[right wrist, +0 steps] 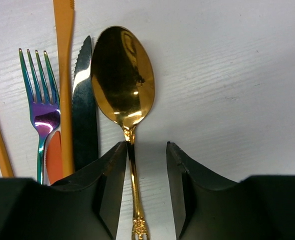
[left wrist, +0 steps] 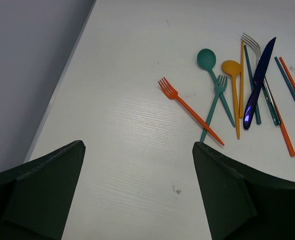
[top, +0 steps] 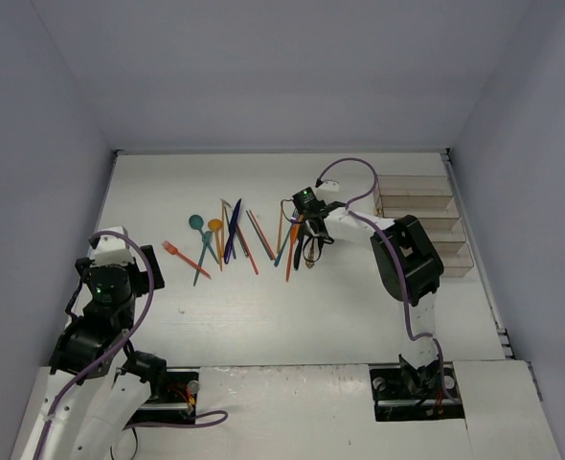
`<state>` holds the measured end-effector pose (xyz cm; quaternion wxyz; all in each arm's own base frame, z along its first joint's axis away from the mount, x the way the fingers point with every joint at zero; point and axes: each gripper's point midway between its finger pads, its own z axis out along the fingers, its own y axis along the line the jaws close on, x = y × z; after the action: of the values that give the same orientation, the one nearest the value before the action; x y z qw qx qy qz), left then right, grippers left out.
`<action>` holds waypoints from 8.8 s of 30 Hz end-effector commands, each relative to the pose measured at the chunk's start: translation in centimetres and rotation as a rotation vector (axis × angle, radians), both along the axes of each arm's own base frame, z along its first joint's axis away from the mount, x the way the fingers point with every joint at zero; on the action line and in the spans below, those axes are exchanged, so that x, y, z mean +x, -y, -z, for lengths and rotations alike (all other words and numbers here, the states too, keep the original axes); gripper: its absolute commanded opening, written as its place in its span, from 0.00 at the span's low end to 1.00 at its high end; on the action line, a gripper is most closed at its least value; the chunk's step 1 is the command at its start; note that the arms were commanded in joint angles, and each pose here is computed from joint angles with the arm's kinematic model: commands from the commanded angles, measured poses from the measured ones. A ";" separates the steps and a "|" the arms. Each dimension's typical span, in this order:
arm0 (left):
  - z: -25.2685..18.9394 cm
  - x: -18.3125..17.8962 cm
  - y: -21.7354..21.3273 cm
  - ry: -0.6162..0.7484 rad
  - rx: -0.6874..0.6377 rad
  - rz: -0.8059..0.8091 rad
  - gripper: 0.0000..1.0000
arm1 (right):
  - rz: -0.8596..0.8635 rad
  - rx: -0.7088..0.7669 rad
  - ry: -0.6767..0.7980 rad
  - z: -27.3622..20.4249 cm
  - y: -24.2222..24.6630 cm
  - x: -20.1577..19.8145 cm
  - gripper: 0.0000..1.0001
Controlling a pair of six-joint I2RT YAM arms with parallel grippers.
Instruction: Sort the eating utensils into containers
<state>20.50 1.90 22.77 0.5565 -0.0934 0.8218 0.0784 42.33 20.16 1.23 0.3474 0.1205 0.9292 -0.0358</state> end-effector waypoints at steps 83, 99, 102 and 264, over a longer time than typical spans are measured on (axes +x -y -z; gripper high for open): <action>0.6 4.2 4.8 -0.080 -0.146 0.069 0.87 | 0.545 0.047 0.264 -17.0 25.7 -5.3 0.72; 7.0 15.9 8.4 -0.377 -0.402 -0.138 0.80 | 0.150 0.073 0.372 -22.9 20.3 -8.2 0.72; 9.3 17.6 8.2 -0.436 -0.421 -0.181 0.74 | 0.125 0.075 0.374 -22.8 20.1 -8.9 0.72; -13.3 12.8 34.8 -0.008 -0.753 0.681 0.00 | -0.619 0.539 0.575 -30.1 -7.3 -10.9 0.54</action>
<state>34.03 -32.22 30.33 0.4271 -0.0165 0.8354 -0.3456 30.55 26.42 28.67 0.5075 -0.0861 0.7982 0.3130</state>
